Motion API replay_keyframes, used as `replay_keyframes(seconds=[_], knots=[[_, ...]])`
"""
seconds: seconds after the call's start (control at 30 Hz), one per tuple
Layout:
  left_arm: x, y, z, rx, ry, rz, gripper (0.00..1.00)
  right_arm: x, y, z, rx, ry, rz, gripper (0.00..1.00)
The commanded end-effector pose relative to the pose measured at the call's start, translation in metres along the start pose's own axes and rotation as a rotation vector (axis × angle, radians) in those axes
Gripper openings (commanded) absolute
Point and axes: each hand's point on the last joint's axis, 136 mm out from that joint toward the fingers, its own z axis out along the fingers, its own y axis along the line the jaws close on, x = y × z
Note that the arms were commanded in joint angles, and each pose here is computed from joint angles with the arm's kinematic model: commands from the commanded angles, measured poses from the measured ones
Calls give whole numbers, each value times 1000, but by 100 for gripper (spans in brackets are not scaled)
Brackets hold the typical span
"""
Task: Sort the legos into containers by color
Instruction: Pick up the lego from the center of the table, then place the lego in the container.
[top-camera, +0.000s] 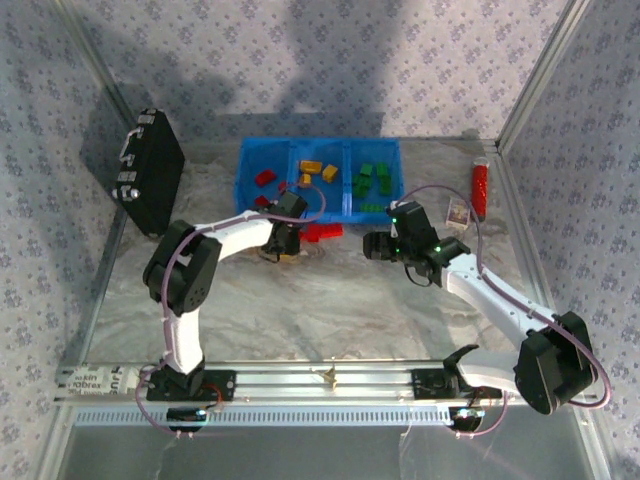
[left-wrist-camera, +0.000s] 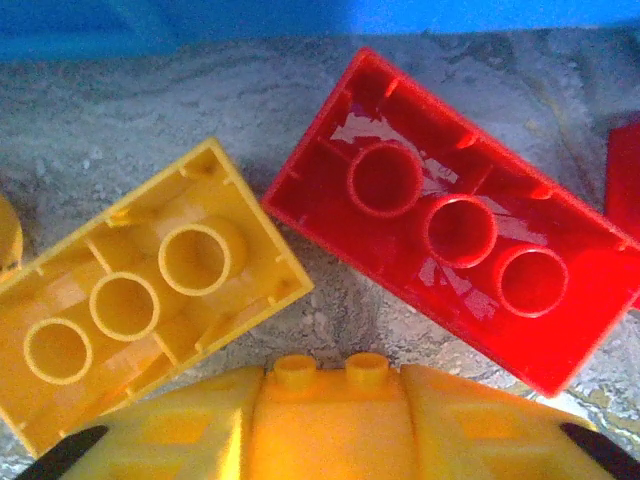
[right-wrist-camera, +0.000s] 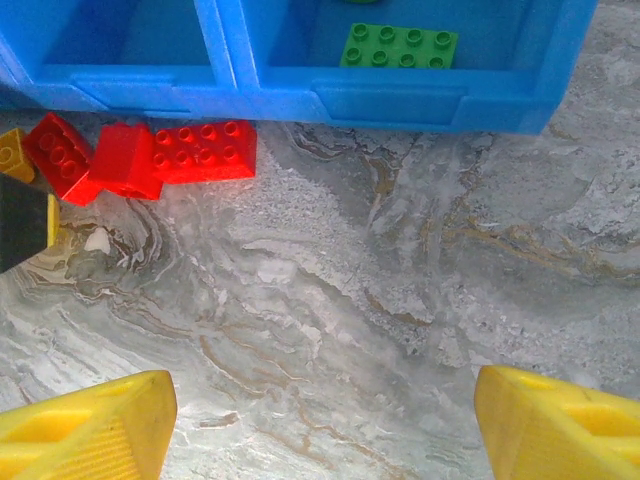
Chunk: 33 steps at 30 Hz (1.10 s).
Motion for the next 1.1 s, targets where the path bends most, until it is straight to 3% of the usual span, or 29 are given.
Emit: replay_keyframes(seconds=[0.0, 0.17, 0.37, 0.47, 0.57, 0.6, 0.63, 0.67, 0.8, 1.07], knots=[[-6, -2, -25, -8, -33, 17, 34, -9, -4, -12, 14, -30, 8, 80], [-15, -6, -58, 26, -93, 12, 30, -9, -3, -11, 2, -31, 17, 80], [-62, -48, -121, 147, -296, 71, 32, -11, 0, -11, -13, -38, 23, 79], [-93, -62, -127, 154, -324, 99, 32, -12, 1, -12, -20, -35, 25, 79], [-122, -73, -110, 151, -294, 110, 33, -12, 1, -15, -19, -37, 23, 79], [-130, -73, -104, 136, -284, 108, 43, -12, 1, -17, -17, -37, 23, 79], [-132, -71, -98, 105, -257, 116, 70, -12, 1, -20, -17, -42, 23, 79], [-133, -70, -96, 80, -239, 126, 86, -11, -1, -23, -11, -43, 21, 79], [-121, -58, -109, 58, -300, 114, 99, -3, -12, -32, 16, -55, 21, 79], [-42, 40, -105, 72, -339, -85, 99, 6, -15, -16, -11, -27, 48, 79]])
